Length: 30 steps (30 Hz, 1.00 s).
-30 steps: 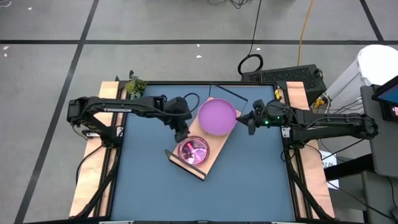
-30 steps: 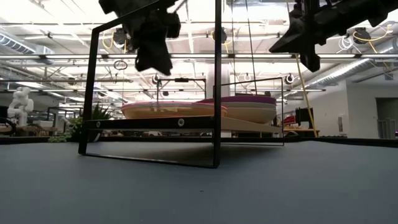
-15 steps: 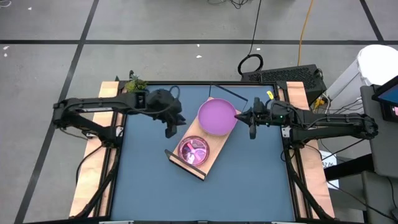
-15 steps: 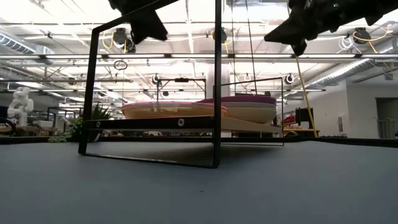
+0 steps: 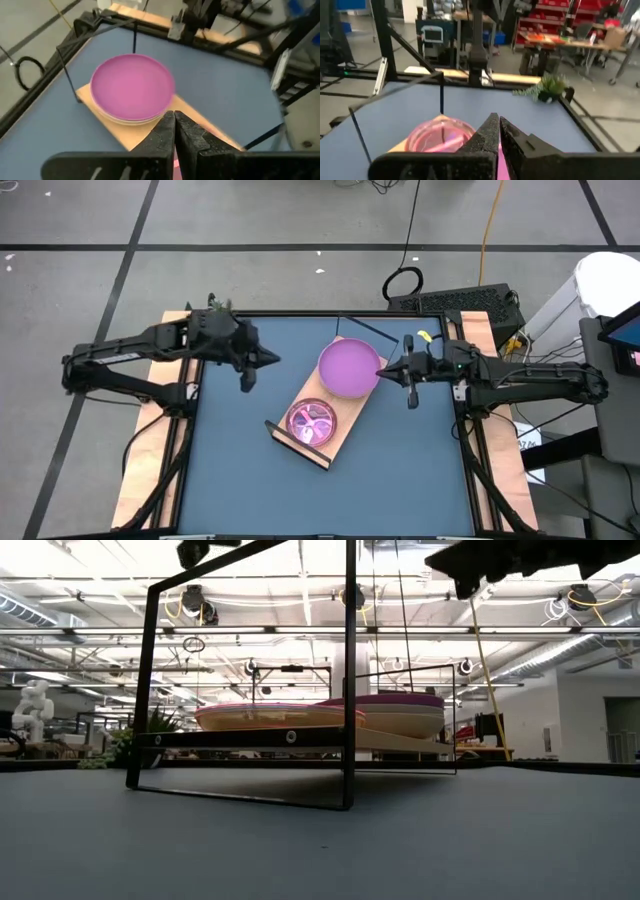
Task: Place and stack plates onto a shelf
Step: Return to Home Position
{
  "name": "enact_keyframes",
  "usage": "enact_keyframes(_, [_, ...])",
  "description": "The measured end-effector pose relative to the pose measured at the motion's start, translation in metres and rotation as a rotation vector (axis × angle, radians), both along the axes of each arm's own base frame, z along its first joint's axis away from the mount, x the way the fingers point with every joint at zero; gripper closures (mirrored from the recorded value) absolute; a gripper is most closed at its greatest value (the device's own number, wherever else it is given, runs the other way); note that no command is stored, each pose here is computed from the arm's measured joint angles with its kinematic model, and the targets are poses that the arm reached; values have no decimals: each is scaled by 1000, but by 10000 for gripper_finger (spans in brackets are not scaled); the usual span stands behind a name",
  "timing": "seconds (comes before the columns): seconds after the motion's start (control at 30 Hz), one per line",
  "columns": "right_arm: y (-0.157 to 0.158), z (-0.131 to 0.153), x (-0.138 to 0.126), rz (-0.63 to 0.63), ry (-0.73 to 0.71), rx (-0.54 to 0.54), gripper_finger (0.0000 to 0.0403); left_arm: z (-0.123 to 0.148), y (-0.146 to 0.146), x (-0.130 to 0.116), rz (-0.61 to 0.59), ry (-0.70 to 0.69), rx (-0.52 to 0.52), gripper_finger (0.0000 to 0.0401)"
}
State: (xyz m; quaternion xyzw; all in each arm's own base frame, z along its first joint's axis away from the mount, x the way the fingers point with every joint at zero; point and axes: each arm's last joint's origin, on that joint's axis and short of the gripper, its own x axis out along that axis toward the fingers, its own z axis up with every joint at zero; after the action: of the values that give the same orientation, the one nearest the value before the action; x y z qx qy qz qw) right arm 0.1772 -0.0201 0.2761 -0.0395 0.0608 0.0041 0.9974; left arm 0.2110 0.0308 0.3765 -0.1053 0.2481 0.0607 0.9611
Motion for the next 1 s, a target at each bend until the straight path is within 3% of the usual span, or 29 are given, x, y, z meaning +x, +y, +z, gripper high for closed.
enact_keyframes(0.1, [0,3,-1,5,-24,-37,403,5,-2,-9,-8,-31,-6,393])
enact_keyframes(0.3, [1,6,-5,15,-42,-156,403,2,-6,-23,-110,-53,133,393])
enact_keyframes(0.7, [2,10,-14,7,-81,-188,403,-59,-10,-45,-121,-343,197,393])
enact_keyframes(1.0, [1,-28,-24,-49,-13,-165,403,-102,-14,-71,-126,-350,213,394])
